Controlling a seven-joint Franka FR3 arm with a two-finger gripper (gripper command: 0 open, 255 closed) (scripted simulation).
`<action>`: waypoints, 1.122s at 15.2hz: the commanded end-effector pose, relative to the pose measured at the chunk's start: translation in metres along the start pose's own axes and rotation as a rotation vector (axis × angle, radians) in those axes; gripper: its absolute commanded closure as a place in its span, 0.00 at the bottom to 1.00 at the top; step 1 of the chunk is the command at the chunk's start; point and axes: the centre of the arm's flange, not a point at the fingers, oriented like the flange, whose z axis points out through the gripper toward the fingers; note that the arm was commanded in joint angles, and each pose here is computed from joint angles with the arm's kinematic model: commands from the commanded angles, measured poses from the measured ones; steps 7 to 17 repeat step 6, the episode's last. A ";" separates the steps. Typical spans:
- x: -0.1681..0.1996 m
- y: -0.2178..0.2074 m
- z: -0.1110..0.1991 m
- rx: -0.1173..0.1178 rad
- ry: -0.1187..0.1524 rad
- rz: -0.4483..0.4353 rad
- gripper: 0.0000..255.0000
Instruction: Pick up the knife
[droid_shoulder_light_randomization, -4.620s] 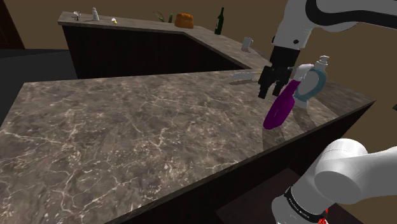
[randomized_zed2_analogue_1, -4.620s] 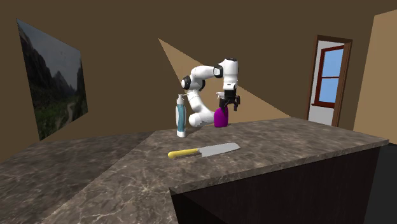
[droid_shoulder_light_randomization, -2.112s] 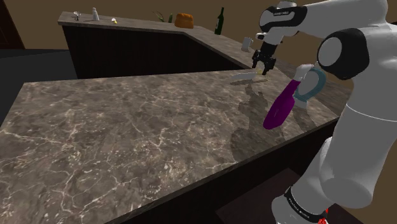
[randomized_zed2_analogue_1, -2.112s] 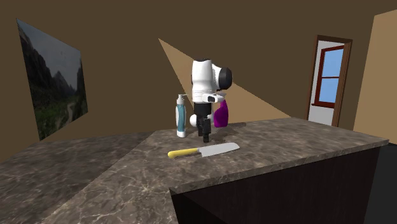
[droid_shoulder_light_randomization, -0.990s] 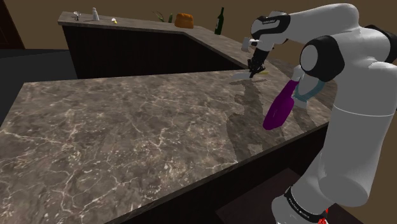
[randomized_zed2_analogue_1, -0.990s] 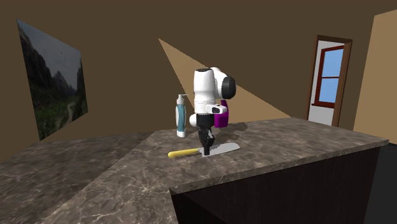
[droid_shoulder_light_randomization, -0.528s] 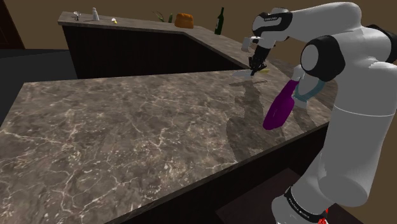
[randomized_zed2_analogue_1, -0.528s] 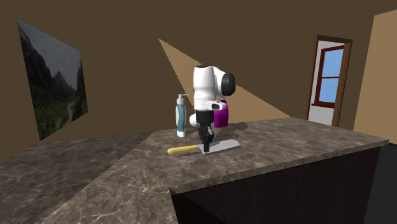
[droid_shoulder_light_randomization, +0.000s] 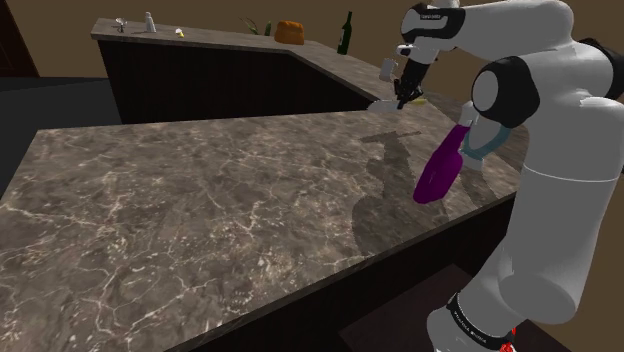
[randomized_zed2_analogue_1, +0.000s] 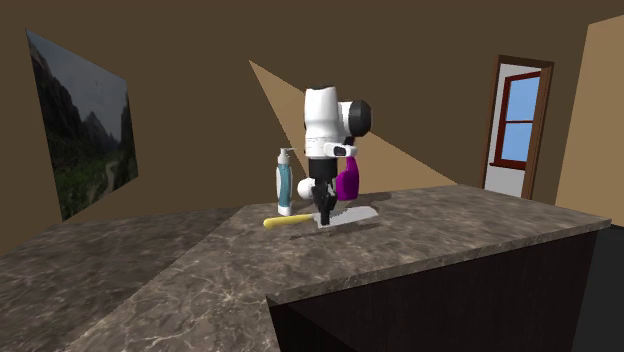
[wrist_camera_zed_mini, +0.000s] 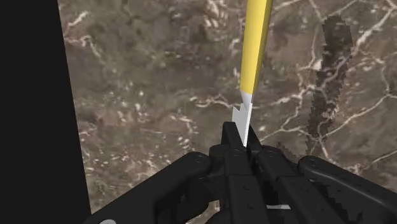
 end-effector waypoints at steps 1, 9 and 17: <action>0.001 0.001 -0.008 0.007 -0.002 0.000 1.00; 0.001 0.003 -0.025 0.007 -0.002 0.000 1.00; 0.001 0.003 -0.025 0.007 -0.002 0.000 1.00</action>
